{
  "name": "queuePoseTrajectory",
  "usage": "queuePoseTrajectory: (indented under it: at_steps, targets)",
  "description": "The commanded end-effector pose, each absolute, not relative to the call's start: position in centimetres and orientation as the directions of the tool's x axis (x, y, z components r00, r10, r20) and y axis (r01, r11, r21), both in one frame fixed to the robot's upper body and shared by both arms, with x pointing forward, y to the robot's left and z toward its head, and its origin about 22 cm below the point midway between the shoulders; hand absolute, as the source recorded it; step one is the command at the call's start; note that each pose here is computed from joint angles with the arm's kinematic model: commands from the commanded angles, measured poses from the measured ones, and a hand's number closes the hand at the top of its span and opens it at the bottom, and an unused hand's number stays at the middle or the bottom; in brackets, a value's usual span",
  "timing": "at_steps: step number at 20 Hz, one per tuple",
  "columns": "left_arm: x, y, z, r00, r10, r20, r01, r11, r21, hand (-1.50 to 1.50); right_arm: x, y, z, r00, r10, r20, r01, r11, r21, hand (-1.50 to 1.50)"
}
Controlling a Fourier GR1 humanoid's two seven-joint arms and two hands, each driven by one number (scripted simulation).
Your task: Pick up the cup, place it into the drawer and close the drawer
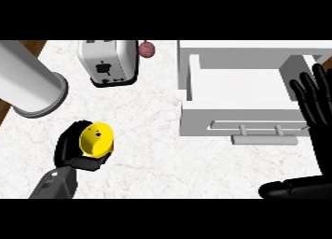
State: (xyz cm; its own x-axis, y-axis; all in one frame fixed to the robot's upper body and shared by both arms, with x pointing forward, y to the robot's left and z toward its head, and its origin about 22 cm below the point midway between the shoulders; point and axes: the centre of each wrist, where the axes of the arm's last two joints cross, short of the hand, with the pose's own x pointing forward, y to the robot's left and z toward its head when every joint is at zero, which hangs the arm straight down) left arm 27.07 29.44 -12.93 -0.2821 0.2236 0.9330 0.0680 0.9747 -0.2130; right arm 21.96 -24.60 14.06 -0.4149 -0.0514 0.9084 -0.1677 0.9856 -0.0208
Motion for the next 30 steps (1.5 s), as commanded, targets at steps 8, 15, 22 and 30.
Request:
queuePoseTrajectory:
  at_steps: [8,15,22,30]
  targets:
    - [28.0,26.3,-8.3,-0.473,0.260,0.842,0.113,0.966,-0.234,1.50,22.1,-24.2,15.6,-0.418,-0.029,0.908,-0.142,0.989,-0.033,-1.50]
    - [31.9,21.0,0.9,-0.472,0.313,0.824,0.222,0.947,-0.233,1.50,22.4,-23.8,13.6,-0.387,-0.030,0.922,-0.167,0.985,-0.038,-1.50]
    - [31.7,20.3,6.6,-0.474,0.336,0.814,0.250,0.938,-0.241,1.50,22.6,-23.3,13.9,-0.398,-0.029,0.917,-0.144,0.989,-0.032,-1.50]
    - [35.0,15.5,13.1,-0.481,0.286,0.829,0.270,0.948,-0.171,1.50,22.8,-26.1,12.9,-0.416,-0.047,0.908,-0.154,0.988,-0.020,-1.50]
